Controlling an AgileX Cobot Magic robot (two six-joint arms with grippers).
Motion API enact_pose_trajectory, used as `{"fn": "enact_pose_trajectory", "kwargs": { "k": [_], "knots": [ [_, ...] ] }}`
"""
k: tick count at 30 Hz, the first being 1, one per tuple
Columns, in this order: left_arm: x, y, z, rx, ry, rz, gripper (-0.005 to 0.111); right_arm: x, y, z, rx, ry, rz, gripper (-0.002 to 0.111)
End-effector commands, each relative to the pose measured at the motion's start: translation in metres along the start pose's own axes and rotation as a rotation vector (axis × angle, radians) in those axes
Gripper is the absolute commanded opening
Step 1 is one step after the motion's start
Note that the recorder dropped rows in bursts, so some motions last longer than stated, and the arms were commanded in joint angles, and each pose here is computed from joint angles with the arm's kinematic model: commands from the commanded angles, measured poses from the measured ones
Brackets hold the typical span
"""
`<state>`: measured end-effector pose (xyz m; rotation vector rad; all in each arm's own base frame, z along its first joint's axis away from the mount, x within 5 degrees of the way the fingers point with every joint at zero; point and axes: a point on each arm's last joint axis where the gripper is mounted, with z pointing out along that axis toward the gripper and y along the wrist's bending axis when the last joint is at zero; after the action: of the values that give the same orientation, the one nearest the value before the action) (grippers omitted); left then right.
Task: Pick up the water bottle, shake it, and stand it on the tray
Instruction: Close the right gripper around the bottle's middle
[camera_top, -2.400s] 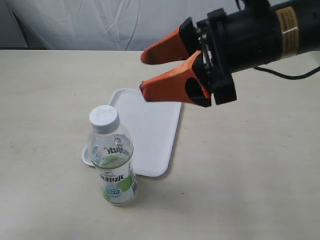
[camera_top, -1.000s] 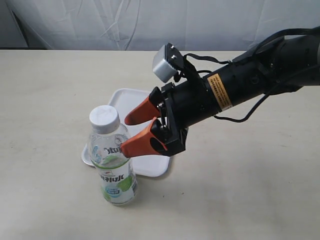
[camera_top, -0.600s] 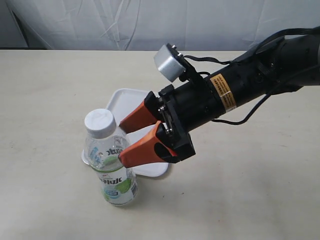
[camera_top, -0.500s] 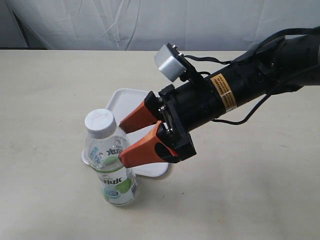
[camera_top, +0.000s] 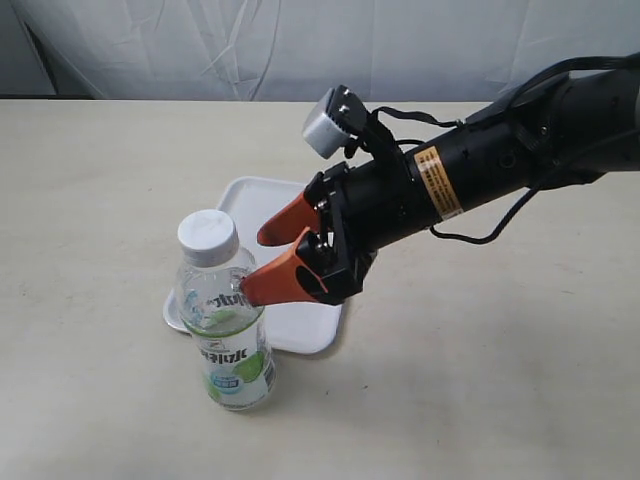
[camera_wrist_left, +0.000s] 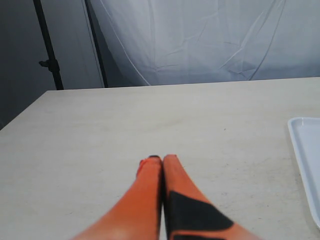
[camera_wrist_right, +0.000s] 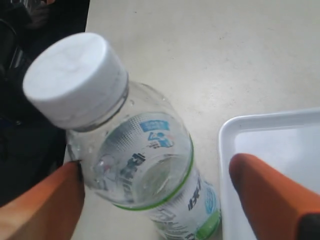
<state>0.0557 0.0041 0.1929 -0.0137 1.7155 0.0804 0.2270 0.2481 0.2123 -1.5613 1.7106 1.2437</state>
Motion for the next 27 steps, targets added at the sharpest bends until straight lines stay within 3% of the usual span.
{"fn": "enact_pose_trajectory", "kwargs": {
  "k": [1,3,14,20,27],
  "knots": [
    [0.0,0.0,0.0,-0.004,-0.007,-0.006,0.0,0.001,-0.001,0.0,0.012,-0.007,0.02,0.092],
    [0.0,0.0,0.0,-0.004,-0.007,-0.006,0.0,0.0,-0.001,0.0,0.015,-0.015,0.048,0.104],
    [0.0,0.0,0.0,-0.004,-0.007,-0.008,0.0,-0.003,0.011,-0.001,-0.118,-0.042,0.037,0.104],
    [0.0,0.0,0.0,-0.004,-0.007,-0.008,0.0,-0.003,0.009,0.003,-0.075,-0.032,0.03,0.104],
    [0.0,0.0,0.0,-0.004,-0.007,-0.008,0.0,-0.006,0.024,0.029,-0.05,0.019,-0.14,0.104]
  ]
}}
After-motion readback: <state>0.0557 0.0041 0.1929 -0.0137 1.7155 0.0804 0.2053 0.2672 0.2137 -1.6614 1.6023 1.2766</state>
